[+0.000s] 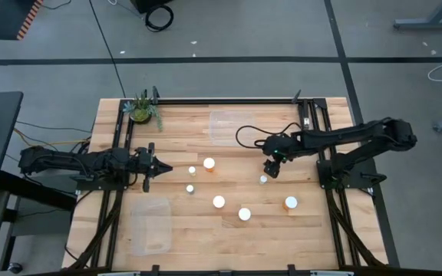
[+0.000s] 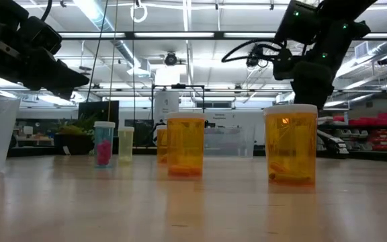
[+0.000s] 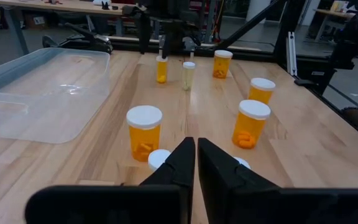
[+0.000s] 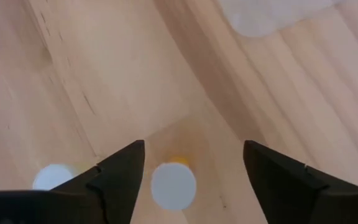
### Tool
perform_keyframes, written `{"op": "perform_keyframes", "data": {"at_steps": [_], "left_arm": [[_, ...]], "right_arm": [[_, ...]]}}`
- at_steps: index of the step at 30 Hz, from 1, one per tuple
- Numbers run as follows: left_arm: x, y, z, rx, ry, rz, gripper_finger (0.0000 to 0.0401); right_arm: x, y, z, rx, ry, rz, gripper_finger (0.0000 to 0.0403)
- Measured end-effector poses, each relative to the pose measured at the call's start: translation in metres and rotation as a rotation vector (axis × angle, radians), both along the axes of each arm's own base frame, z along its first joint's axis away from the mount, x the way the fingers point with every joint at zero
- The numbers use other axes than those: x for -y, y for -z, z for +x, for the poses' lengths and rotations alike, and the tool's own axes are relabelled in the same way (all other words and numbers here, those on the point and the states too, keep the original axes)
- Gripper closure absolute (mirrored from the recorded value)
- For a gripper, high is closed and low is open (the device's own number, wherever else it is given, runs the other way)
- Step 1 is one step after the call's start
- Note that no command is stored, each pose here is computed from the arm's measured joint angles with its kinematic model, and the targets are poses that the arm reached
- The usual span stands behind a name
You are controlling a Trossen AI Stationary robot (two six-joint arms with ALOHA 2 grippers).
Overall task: Pick and place medicine bottles into bin by pill shape (circle, oval)
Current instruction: Put the orange tablet bottle into the top transparent bin
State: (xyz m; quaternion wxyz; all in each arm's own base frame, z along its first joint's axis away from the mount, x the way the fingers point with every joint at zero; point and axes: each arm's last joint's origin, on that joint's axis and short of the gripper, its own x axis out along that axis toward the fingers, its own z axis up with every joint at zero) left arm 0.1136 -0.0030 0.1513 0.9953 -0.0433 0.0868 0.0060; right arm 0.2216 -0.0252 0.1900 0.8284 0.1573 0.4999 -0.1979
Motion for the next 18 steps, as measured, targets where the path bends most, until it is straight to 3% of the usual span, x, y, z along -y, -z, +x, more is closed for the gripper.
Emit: {"op": "perform_keyframes", "data": {"at_steps": [11, 18], "left_arm": [[0.0, 0.0, 0.0, 0.001, 0.0, 0.0, 0.0365], [0.0, 0.0, 0.0, 0.0, -0.001, 0.0, 0.0374]], "right_arm": [[-0.001, 0.014, 0.001, -0.102, 0.007, 0.048, 0.0101], [-0.001, 0.016, 0.0, -0.12, -0.014, 0.047, 0.0123]]}}
